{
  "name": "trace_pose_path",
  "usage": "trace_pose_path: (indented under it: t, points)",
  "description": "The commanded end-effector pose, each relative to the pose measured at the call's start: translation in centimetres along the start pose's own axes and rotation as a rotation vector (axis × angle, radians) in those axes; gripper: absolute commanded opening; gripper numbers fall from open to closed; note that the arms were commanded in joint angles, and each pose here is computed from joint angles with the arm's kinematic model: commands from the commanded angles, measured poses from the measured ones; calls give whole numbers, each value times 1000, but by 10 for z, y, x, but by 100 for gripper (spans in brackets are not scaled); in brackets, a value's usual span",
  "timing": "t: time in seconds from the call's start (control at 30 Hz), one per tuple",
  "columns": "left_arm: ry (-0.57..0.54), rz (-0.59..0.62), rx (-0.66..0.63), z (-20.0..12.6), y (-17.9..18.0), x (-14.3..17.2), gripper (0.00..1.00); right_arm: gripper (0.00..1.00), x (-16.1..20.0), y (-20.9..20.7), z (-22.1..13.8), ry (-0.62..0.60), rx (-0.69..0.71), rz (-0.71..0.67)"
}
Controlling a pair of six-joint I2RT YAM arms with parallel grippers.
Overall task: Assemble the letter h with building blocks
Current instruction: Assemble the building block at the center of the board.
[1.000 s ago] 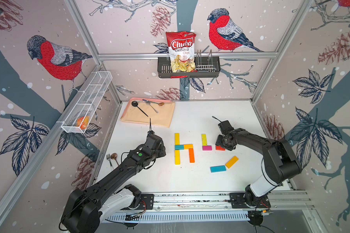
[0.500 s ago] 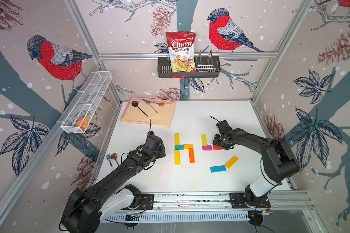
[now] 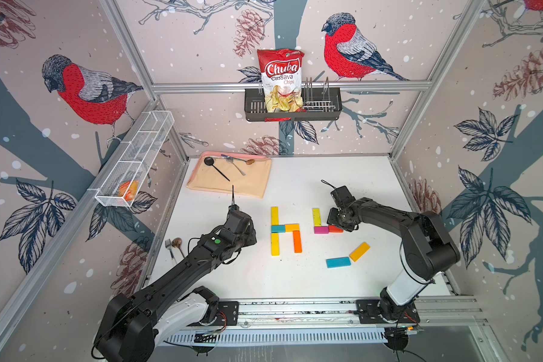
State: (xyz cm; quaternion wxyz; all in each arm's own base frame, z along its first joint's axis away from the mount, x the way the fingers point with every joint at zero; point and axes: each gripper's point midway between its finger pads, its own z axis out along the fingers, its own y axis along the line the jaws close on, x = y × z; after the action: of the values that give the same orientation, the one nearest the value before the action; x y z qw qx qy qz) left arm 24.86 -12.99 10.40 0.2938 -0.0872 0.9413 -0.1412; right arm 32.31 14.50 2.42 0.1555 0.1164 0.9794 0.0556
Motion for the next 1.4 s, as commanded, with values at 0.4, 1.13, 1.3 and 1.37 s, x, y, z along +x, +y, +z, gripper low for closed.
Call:
trace_pose_path:
  t: [0.4,1.13,1.3,1.37]
  points:
    - [-21,0,10,0,-2,-4,54,62,-3,-8,2,-3,116,-62]
    - [-24,0,7,0,-2,-7,54,57,1,-8,2,-4,163,-94]
    - [-26,1,6,0,-2,-8,54,57,2,-10,1,-4,168,-93]
    - [-25,2,6,0,-2,-8,54,56,3,-11,0,-4,170,-93]
